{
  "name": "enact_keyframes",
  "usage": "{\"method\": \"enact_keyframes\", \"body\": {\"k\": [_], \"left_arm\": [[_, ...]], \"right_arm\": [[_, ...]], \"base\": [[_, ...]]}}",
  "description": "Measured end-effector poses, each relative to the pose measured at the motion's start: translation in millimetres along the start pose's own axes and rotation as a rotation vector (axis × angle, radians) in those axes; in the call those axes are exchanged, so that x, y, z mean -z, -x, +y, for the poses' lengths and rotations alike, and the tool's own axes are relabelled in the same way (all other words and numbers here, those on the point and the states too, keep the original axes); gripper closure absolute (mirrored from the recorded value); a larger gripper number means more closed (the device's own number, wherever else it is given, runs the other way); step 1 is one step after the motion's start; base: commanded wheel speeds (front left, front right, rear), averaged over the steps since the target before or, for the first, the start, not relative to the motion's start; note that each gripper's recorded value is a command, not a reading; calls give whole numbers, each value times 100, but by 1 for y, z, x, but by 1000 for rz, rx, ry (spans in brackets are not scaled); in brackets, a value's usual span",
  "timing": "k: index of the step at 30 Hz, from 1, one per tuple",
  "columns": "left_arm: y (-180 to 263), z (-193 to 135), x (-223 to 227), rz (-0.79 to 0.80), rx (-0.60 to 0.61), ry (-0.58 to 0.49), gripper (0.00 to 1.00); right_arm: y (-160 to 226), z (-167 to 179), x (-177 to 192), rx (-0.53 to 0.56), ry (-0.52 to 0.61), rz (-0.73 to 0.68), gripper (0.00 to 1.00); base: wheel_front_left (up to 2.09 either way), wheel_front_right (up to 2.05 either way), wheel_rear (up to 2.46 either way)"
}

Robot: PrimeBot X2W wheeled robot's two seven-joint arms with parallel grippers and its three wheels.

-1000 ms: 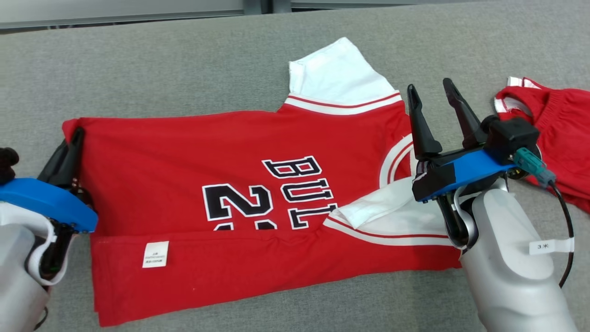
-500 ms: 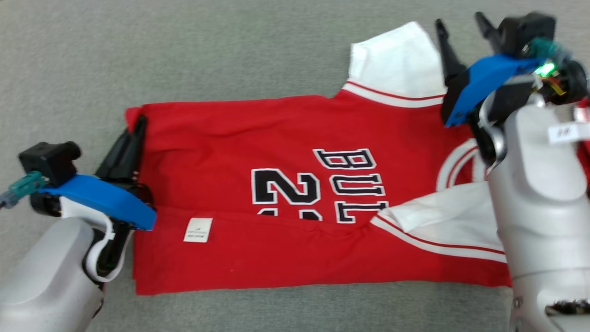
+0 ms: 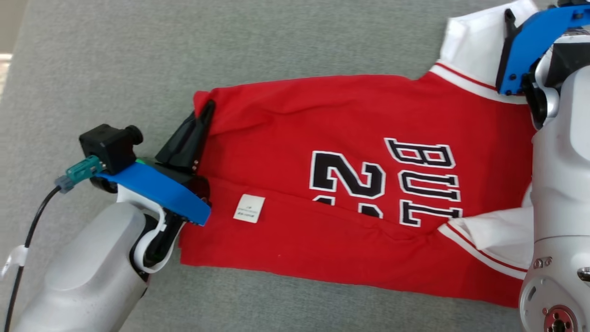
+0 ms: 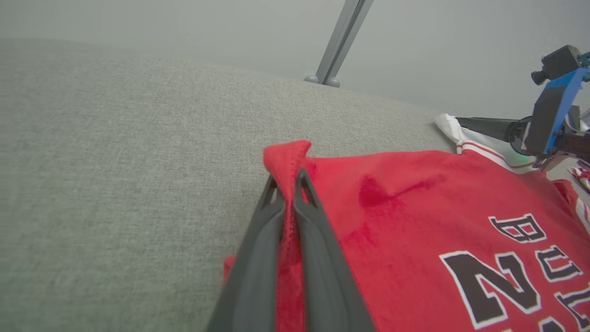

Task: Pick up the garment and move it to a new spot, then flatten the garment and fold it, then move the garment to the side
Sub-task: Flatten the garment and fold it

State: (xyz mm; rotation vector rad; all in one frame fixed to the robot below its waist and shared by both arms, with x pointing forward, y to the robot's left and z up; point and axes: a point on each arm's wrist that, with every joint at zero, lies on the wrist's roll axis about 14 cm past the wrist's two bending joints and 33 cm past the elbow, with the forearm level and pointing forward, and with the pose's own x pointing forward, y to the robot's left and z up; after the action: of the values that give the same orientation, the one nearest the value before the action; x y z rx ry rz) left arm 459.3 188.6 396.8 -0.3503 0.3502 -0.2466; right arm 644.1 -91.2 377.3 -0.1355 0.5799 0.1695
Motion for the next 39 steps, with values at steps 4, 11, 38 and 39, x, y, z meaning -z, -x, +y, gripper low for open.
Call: {"method": "enact_keyframes", "body": {"k": [4,11,38,39], "left_arm": [[6,1,5,16,-8,3,100],[3,10,3,13,-26,7,100],[-2,14,-26,-81,-40,-71,100],[0,13,-25,-81,-43,-71,100]], "right_arm": [[-9,7,10,-1,-2,35,0],[-17,12,0,0,37,-9,100],[121,-40,-6,-2,-277,-526,100],[129,-41,1,2,-287,-525,100]], "base": [[0,0,0],[0,0,0],[0,0,0],[0,0,0]]}}
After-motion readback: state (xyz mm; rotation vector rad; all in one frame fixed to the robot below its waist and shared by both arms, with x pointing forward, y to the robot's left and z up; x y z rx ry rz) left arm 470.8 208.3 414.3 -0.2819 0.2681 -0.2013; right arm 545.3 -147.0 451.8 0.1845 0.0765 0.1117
